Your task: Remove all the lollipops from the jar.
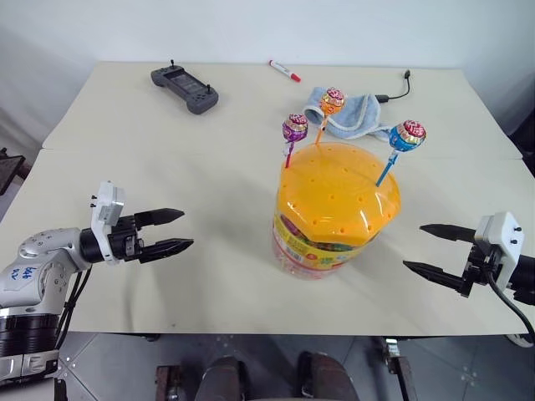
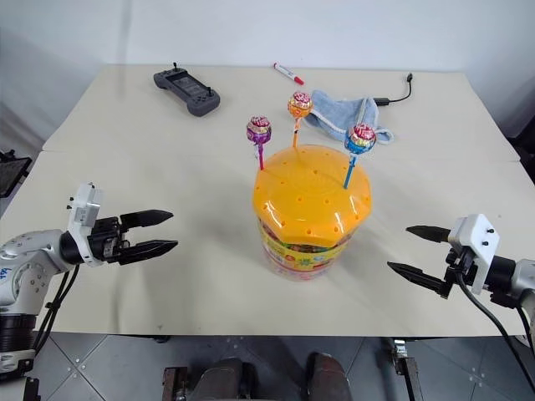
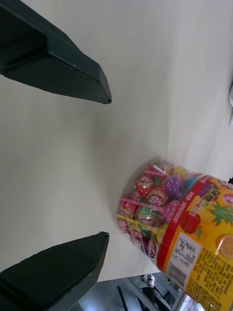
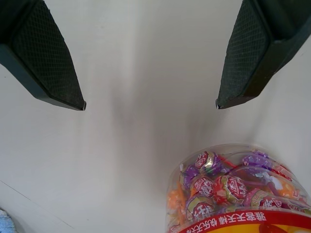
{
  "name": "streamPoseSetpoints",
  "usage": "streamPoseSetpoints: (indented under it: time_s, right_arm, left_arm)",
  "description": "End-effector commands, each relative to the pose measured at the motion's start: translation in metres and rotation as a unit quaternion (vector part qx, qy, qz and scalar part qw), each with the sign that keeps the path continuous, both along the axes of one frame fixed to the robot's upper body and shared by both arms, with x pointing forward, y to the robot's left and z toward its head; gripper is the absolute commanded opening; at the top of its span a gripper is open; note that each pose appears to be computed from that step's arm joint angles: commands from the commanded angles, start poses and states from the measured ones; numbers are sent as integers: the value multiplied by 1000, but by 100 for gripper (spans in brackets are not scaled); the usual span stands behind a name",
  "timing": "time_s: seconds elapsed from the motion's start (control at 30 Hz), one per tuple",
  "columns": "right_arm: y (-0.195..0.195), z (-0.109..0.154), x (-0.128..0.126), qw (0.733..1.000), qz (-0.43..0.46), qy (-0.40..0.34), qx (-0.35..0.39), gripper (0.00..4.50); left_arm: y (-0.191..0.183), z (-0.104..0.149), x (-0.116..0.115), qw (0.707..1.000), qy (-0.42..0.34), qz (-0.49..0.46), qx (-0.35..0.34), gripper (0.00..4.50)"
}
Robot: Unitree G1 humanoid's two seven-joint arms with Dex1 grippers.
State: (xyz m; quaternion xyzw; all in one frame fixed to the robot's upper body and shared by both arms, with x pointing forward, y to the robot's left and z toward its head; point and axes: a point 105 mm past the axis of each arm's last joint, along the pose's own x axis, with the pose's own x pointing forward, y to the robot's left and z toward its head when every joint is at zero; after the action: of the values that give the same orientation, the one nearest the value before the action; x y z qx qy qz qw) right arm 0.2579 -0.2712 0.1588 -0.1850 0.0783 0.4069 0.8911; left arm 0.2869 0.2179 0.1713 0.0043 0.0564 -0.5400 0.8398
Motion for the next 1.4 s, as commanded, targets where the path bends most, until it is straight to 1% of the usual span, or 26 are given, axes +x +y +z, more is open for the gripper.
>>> streamPoseSetpoints:
  time_s: [0.03,0.13,0.23,0.33,0.4,0.5,0.57,0.63,0.7,0.77,0.87,0.97,1.1,1.2,1.3,1.37,1.4]
  right_arm:
    - [-8,16,-1,999,-8,-31,-11,449]
    - [-9,18,-1,999,-12,-33,-9,449]
    - [-9,23,0,999,-19,-40,2,449]
    - [-9,30,-2,999,-18,-48,16,449]
    - [-9,37,-5,998,-16,-59,25,449]
    - [-8,52,-9,996,-12,-74,45,449]
    - [-5,59,-12,995,-2,-81,49,449]
    - [-1,65,-18,995,15,-87,36,449]
    - [5,76,-27,994,50,-92,41,449]
    - [8,81,-33,992,73,-95,46,449]
    - [12,96,-43,985,100,-113,87,449]
    - [15,98,-47,983,111,-117,88,449]
    - [28,106,-58,974,147,-142,95,449]
    - [29,108,-57,973,142,-152,97,449]
    - [30,110,-53,974,123,-165,97,449]
    - [30,111,-52,974,110,-171,96,449]
    - [30,111,-52,974,107,-173,97,450]
  left_arm:
    - [2,13,-4,1000,-24,-2,-7,450]
    - [1,17,-2,1000,-25,10,-15,450]
    - [-2,26,-3,999,-31,8,-22,450]
    - [-5,31,-2,999,-40,7,0,450]
    - [-9,41,-7,998,-54,-21,2,450]
    - [-19,69,-9,994,-92,-66,-8,450]
    - [-24,80,-8,990,-112,-87,-6,450]
    - [-35,93,-6,984,-134,-117,-3,450]
    - [-50,108,-5,975,-157,-154,-11,450]
    - [-59,116,-4,970,-169,-174,-19,450]
    - [-74,128,-3,960,-181,-209,-45,450]
    - [-85,132,-3,951,-182,-242,-56,450]
    - [-112,132,-2,931,-171,-314,-74,450]
    - [-123,131,4,926,-170,-327,-85,450]
    - [-138,130,16,920,-175,-336,-97,450]
    - [-146,129,22,923,-173,-331,-91,450]
    - [-148,129,24,923,-174,-330,-89,430]
